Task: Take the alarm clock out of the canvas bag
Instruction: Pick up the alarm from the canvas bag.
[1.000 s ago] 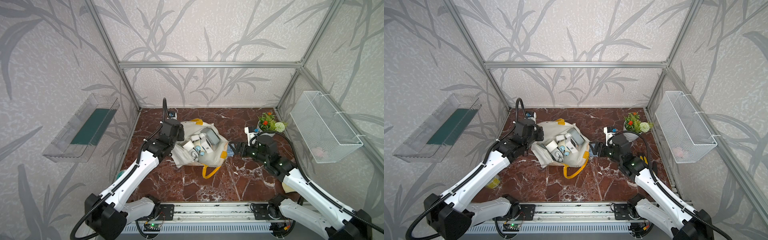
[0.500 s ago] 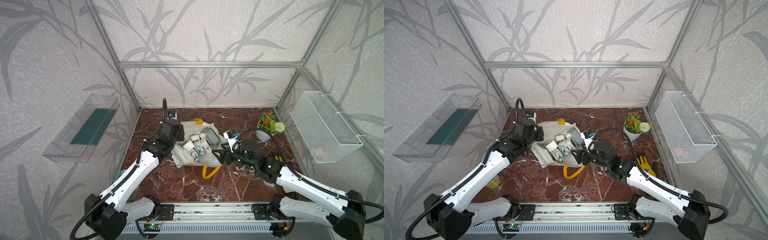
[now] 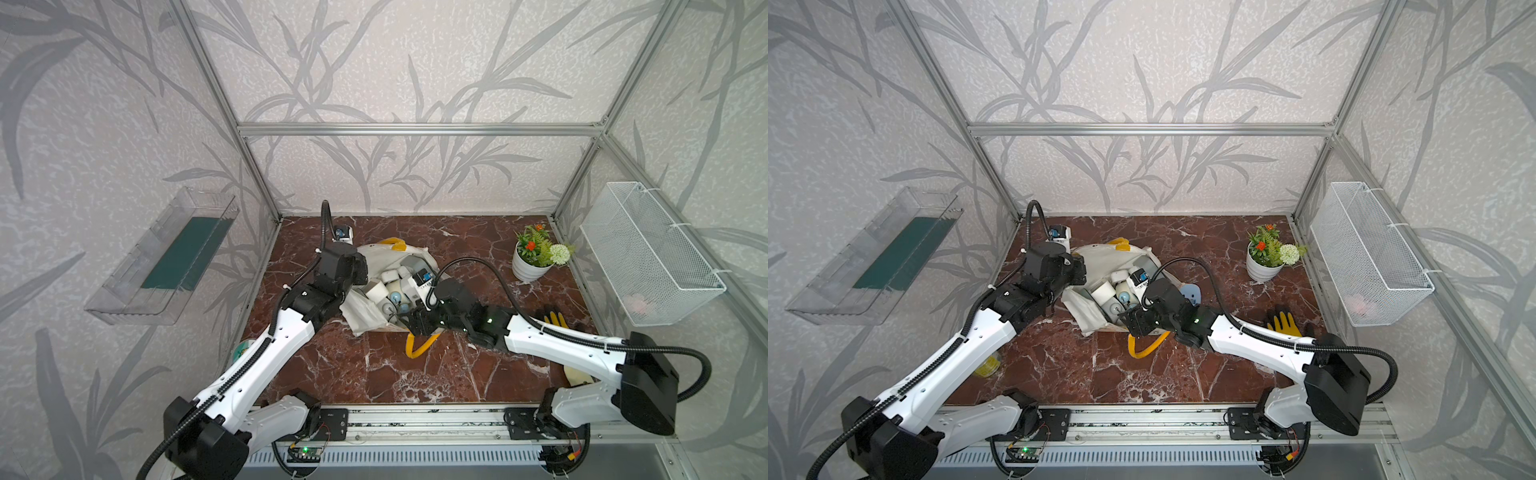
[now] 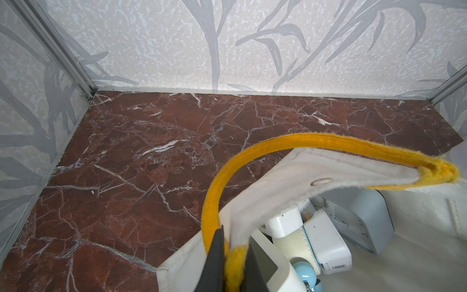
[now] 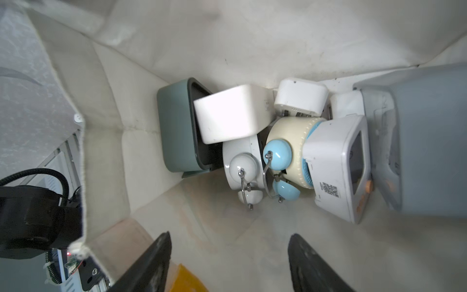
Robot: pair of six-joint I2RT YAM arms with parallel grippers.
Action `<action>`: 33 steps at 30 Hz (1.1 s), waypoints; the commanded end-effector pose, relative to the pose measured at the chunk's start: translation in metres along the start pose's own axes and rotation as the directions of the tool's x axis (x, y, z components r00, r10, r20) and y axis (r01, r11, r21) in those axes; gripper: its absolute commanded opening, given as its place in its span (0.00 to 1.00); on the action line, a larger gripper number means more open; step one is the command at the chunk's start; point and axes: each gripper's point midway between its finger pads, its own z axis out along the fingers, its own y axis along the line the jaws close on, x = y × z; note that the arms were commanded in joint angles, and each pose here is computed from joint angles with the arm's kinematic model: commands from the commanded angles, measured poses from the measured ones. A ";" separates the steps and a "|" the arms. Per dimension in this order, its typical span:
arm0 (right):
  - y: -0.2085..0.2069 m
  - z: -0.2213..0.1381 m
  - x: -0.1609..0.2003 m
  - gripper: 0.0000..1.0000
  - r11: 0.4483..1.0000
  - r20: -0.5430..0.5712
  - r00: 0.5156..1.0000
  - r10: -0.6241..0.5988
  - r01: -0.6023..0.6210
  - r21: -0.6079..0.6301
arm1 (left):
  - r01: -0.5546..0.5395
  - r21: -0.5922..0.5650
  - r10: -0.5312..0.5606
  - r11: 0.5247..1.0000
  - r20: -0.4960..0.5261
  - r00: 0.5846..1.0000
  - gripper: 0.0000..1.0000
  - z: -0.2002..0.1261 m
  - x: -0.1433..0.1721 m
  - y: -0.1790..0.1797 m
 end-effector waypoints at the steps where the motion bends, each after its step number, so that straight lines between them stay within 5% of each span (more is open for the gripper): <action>1: 0.007 0.007 0.006 0.74 1.000 -0.046 0.999 0.022 -0.022 -0.005 | 0.033 0.035 -0.038 0.999 0.128 0.991 0.00 -0.014 -0.031 -0.003; 15: 0.060 0.060 0.042 0.72 0.993 -0.158 0.985 -0.066 0.050 -0.105 | 0.026 0.085 -0.043 0.996 0.198 0.979 0.00 -0.021 -0.043 -0.010; 33: 0.006 0.036 0.020 0.79 0.979 -0.027 0.998 -0.060 0.064 0.195 | -0.021 0.228 -0.024 0.973 0.191 0.981 0.00 -0.037 -0.013 -0.026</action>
